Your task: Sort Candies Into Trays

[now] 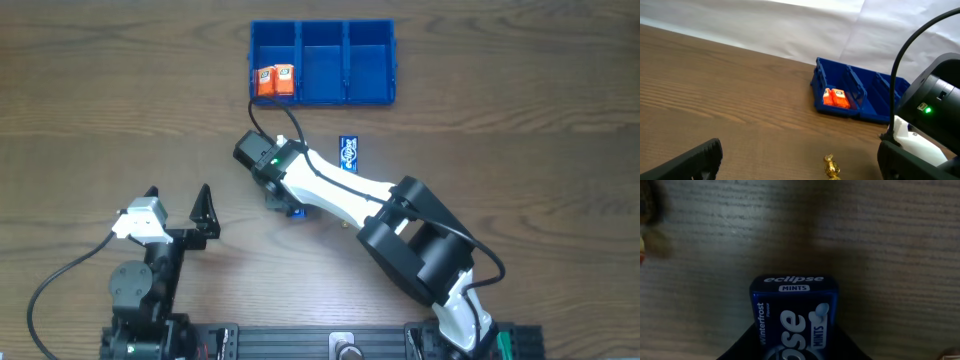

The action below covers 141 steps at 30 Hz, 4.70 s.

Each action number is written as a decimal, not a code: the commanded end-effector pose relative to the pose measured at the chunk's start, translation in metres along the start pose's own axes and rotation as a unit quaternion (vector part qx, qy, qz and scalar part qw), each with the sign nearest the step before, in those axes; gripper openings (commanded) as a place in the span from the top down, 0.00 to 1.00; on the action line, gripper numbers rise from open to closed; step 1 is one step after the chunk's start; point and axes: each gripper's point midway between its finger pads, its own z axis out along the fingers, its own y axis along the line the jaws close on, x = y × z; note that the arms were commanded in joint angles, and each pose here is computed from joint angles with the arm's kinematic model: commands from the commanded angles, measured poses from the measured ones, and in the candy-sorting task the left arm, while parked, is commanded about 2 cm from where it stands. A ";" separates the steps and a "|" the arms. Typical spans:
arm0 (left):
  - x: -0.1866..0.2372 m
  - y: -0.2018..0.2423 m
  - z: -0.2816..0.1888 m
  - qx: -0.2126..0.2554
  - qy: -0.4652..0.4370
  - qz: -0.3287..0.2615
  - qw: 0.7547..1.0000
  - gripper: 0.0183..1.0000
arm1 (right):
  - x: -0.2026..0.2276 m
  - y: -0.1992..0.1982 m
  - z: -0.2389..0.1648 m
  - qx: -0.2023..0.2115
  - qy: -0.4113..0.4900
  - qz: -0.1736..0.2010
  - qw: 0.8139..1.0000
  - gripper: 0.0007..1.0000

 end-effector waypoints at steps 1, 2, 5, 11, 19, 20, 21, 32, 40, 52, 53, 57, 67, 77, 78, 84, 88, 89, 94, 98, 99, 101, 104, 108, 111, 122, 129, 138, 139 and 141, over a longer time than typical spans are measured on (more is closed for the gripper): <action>0.017 0.004 0.002 -0.003 0.020 0.006 1.000 0.00 | -0.009 0.000 0.001 0.008 -0.008 0.000 1.000 0.72; 0.017 0.004 0.002 -0.003 0.020 0.006 1.000 0.00 | -0.014 0.001 -0.004 0.006 -0.012 -0.007 1.000 0.73; 0.017 0.004 0.002 -0.003 0.020 0.006 1.000 0.00 | -0.039 0.001 -0.034 -0.002 -0.038 -0.012 0.999 0.77; 0.017 0.004 0.002 -0.003 0.020 0.006 1.000 0.00 | -0.143 -0.029 -0.136 -0.007 -0.159 -0.008 0.987 0.79; 0.017 0.004 0.002 -0.003 0.020 0.006 1.000 0.00 | -0.248 -0.069 -0.212 0.020 -0.340 0.016 0.940 0.79; 0.017 0.004 0.002 -0.003 0.020 0.006 1.000 0.00 | -0.254 -0.071 -0.212 0.020 -0.348 0.017 0.937 0.78; 0.017 0.004 0.002 -0.003 0.020 0.006 1.000 0.00 | -0.264 -0.074 -0.208 0.018 -0.358 0.027 0.933 0.78; 0.017 0.004 0.002 -0.003 0.020 0.006 1.000 0.00 | -0.291 -0.082 -0.133 0.035 -0.336 0.039 0.941 0.75; 0.017 0.004 0.002 -0.003 0.020 0.006 1.000 0.00 | -0.289 -0.081 -0.101 0.045 -0.314 0.035 0.948 0.74; 0.017 0.004 0.002 -0.003 0.020 0.006 1.000 0.00 | -0.282 -0.077 -0.094 0.033 -0.295 0.027 0.954 0.39; 0.017 0.004 0.002 -0.003 0.020 0.006 1.000 0.00 | -0.280 -0.076 -0.093 0.033 -0.292 0.025 0.956 0.34; 0.017 0.004 0.002 -0.003 0.020 0.006 1.000 0.00 | -0.272 -0.074 -0.092 0.037 -0.278 0.017 0.960 0.28; 0.017 0.004 0.002 -0.003 0.020 0.006 1.000 0.00 | -0.213 -0.080 -0.129 0.029 -0.203 0.017 0.979 0.27; 0.017 0.004 0.002 -0.003 0.020 0.006 1.000 0.00 | -0.109 -0.104 -0.055 0.017 -0.045 0.015 0.999 0.23; 0.017 0.004 0.002 -0.003 0.020 0.006 1.000 0.00 | -0.102 -0.105 -0.045 0.015 -0.037 0.015 0.999 0.23; 0.017 0.004 0.002 -0.003 0.020 0.006 1.000 0.00 | -0.080 -0.117 -0.007 0.023 -0.016 0.041 0.999 0.23; 0.017 0.004 0.002 -0.003 0.020 0.006 1.000 0.00 | -0.082 -0.120 0.008 0.026 -0.014 0.046 0.999 0.24; 0.017 0.004 0.002 -0.003 0.020 0.006 1.000 0.00 | -0.082 -0.120 0.011 0.026 -0.013 0.046 0.999 0.24; 0.017 0.004 0.002 -0.003 0.020 0.006 1.000 0.00 | -0.080 -0.120 0.016 0.029 -0.008 0.047 0.998 0.30; 0.017 0.004 0.002 -0.003 0.020 0.006 1.000 0.00 | -0.079 -0.121 0.018 0.030 -0.006 0.047 0.998 0.40; 0.017 0.004 0.002 -0.003 0.020 0.006 1.000 0.00 | -0.079 -0.121 0.019 0.030 -0.005 0.047 0.998 0.45; 0.017 0.004 0.002 -0.003 0.020 0.006 1.000 0.00 | -0.077 -0.121 0.022 0.033 -0.001 0.050 0.998 0.55; 0.017 0.004 0.002 -0.003 0.020 0.006 1.000 0.00 | -0.076 -0.122 0.025 0.034 0.003 0.050 0.998 0.69; 0.017 0.004 0.002 -0.003 0.020 0.006 1.000 0.00 | -0.077 -0.120 0.023 0.032 0.000 0.055 0.998 0.78; 0.017 0.004 0.002 -0.003 0.020 0.006 1.000 0.00 | -0.085 -0.115 0.006 0.023 -0.013 0.054 0.998 0.79; 0.017 0.004 0.002 -0.003 0.020 0.006 1.000 0.00 | -0.181 -0.095 -0.164 -0.034 -0.192 0.037 0.980 0.79; 0.017 0.004 0.002 -0.003 0.020 0.006 1.000 0.00 | -0.240 -0.082 -0.190 -0.050 -0.253 0.029 0.966 0.69; 0.017 0.004 0.002 -0.003 0.020 0.006 1.000 0.00 | -0.282 -0.084 -0.122 -0.044 -0.256 0.049 0.964 0.73; 0.017 0.004 0.002 -0.003 0.020 0.006 1.000 0.00 | -0.283 -0.083 -0.116 -0.044 -0.255 0.048 0.965 0.73; 0.017 0.004 0.002 -0.003 0.020 0.006 1.000 0.00 | -0.286 -0.081 -0.102 -0.043 -0.252 0.048 0.966 0.73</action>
